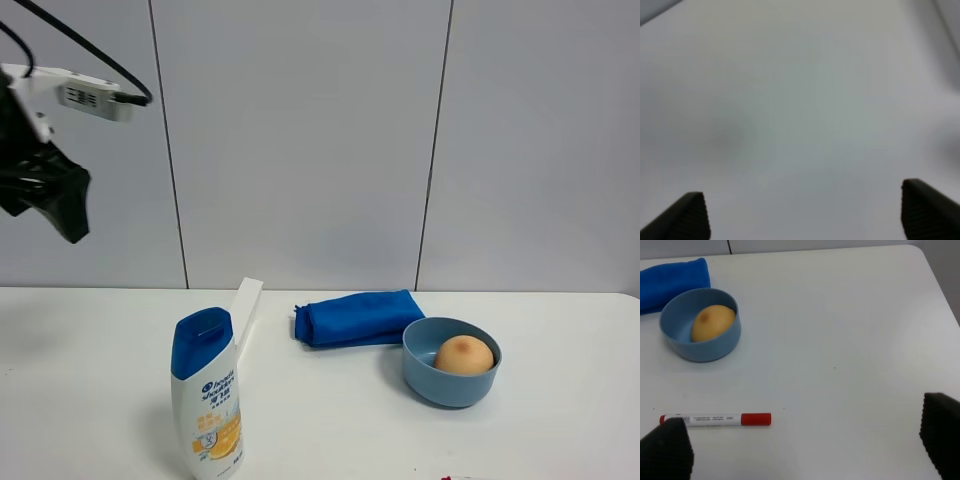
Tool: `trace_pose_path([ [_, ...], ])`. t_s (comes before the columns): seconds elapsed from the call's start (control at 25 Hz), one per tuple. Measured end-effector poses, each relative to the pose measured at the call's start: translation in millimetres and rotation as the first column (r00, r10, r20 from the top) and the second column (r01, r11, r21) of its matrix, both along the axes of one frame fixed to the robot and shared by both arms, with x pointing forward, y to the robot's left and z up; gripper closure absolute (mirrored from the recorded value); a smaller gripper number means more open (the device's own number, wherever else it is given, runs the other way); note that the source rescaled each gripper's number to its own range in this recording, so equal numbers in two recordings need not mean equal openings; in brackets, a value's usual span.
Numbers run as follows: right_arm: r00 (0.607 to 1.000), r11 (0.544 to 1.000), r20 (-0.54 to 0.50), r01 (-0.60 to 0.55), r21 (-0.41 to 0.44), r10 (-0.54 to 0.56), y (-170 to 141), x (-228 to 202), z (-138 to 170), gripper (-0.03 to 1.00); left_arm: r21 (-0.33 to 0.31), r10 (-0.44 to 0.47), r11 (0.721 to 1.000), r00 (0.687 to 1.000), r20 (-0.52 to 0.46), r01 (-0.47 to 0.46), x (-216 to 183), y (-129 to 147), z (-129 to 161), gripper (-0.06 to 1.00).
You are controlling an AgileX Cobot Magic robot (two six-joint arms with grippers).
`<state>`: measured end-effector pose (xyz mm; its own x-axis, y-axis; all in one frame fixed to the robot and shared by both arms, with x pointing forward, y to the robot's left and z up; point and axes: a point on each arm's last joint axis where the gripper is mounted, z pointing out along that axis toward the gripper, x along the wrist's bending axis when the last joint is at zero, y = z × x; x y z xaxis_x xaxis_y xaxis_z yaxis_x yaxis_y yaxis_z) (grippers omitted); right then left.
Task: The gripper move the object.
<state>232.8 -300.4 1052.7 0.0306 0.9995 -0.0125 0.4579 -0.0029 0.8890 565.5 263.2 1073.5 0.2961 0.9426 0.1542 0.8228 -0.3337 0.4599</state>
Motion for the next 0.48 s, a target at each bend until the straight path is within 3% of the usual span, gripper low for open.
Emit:
trace_pose_path([
  [0.28, 1.000, 1.000, 0.000, 0.000, 0.000, 0.000, 0.0, 0.0, 0.0, -0.03, -0.031, 0.190, 0.982, 0.972, 0.138, -0.187, -86.4, 53.7, 30.1, 0.05],
  [0.48, 1.000, 1.000, 0.000, 0.000, 0.000, 0.000, 0.0, 0.0, 0.0, -0.03, -0.039, 0.283, 0.959, 0.934, 0.217, -0.281, -149.7, 68.8, 31.4, 0.05],
])
